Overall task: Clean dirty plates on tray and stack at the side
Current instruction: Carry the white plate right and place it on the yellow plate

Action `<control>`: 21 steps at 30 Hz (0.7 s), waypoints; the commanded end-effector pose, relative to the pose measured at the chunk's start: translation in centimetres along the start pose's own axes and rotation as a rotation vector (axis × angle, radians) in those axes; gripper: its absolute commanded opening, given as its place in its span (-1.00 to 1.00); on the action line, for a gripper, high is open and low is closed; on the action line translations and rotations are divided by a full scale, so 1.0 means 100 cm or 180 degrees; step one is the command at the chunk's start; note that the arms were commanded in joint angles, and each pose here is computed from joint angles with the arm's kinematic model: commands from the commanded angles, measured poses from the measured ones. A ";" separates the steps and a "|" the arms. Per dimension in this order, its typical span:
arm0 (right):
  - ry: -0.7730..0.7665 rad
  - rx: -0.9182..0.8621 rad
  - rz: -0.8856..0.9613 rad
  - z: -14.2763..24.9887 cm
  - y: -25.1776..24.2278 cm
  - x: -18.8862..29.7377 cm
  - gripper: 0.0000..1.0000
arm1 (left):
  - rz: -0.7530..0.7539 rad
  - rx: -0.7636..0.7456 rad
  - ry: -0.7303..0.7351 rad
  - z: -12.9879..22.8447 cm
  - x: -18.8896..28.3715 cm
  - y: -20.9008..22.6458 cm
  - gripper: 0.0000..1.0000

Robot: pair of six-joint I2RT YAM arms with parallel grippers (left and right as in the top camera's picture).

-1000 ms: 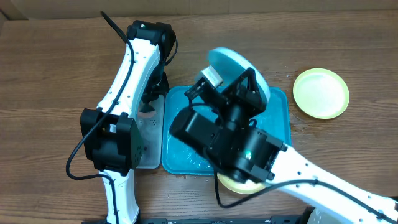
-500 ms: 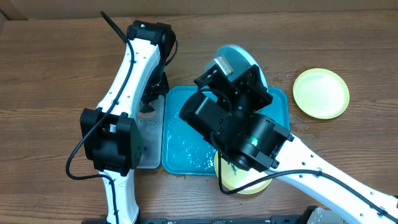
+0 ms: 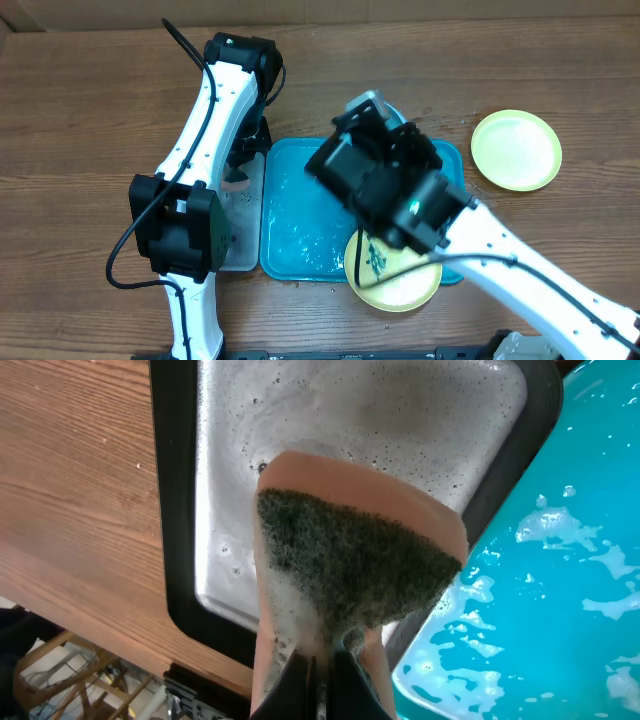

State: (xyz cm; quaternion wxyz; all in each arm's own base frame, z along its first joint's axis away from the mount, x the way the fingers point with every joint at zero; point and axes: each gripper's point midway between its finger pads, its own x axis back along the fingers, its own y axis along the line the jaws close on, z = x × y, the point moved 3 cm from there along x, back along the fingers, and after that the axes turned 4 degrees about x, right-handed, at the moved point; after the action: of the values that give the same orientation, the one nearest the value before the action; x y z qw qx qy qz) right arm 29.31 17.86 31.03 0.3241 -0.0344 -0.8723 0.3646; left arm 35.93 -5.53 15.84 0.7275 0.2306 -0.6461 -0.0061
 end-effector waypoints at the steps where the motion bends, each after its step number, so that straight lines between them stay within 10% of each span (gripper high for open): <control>1: 0.0515 -0.0919 -0.1113 0.010 0.032 -0.025 -0.92 | 0.0046 -0.0015 -0.0112 -0.003 0.011 0.007 -0.92; 21: 0.2342 -0.3969 -0.1388 0.169 -0.073 -0.223 -0.92 | 0.0082 -0.0002 -0.0159 -0.006 0.011 0.004 -0.91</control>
State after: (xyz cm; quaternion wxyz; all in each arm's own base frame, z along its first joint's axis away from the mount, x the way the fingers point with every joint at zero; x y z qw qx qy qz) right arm 38.52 -1.46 15.53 0.5764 -0.1587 -0.7662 -0.2357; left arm 36.09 -5.57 15.79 0.7270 0.2244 -0.6489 -0.0095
